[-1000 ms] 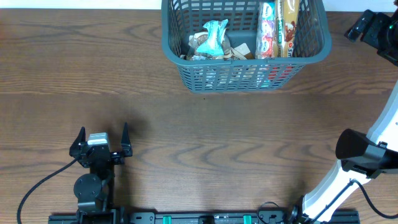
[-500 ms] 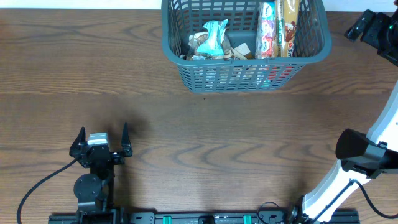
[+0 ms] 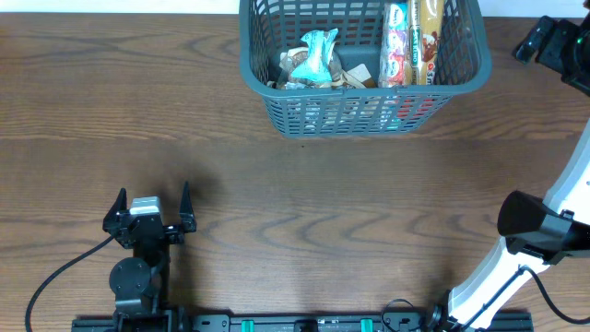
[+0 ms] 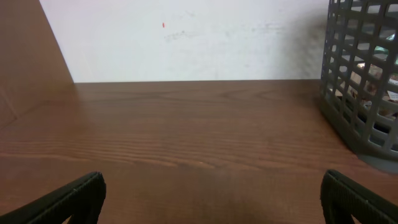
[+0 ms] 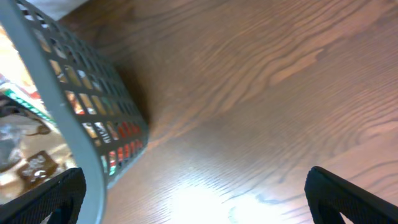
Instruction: Pack container
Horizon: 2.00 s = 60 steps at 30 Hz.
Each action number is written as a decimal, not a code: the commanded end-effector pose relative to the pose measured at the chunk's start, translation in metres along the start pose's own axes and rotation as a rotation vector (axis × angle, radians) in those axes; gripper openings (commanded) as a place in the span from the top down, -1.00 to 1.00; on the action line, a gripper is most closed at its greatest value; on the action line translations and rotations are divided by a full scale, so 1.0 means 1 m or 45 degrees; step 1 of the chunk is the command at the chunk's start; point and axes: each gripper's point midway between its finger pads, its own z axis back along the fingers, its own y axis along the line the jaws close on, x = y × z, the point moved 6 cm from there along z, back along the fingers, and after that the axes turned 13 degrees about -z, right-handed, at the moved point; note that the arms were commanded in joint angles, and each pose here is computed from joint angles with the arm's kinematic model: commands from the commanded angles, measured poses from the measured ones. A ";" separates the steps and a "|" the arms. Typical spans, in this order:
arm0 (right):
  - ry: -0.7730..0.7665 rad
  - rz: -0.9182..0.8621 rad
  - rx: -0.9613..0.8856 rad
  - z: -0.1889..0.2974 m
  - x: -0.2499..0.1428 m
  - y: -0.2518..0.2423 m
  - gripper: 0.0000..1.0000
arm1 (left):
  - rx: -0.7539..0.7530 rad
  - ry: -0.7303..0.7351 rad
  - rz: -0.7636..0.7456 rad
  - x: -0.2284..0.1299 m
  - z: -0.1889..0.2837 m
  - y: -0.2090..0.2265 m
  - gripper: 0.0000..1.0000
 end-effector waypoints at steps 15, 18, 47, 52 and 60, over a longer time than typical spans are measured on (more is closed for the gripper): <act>-0.655 0.141 0.251 0.101 -0.039 0.020 -0.99 | -0.002 0.072 0.004 -0.015 -0.001 -0.002 -0.97; -0.799 0.161 0.381 0.107 -0.059 0.024 -0.99 | -0.003 0.072 0.004 -0.015 -0.001 -0.002 -0.97; -1.281 0.107 0.739 -0.039 -0.248 -0.081 -0.98 | -0.003 0.072 0.004 -0.015 -0.001 -0.002 -0.97; -1.258 0.114 0.727 -0.052 -0.253 -0.083 -0.98 | -0.003 0.072 0.004 -0.015 -0.001 -0.002 -0.97; -1.298 0.133 0.741 -0.059 -0.259 -0.086 -0.98 | -0.003 0.072 0.004 -0.015 -0.001 -0.002 -0.97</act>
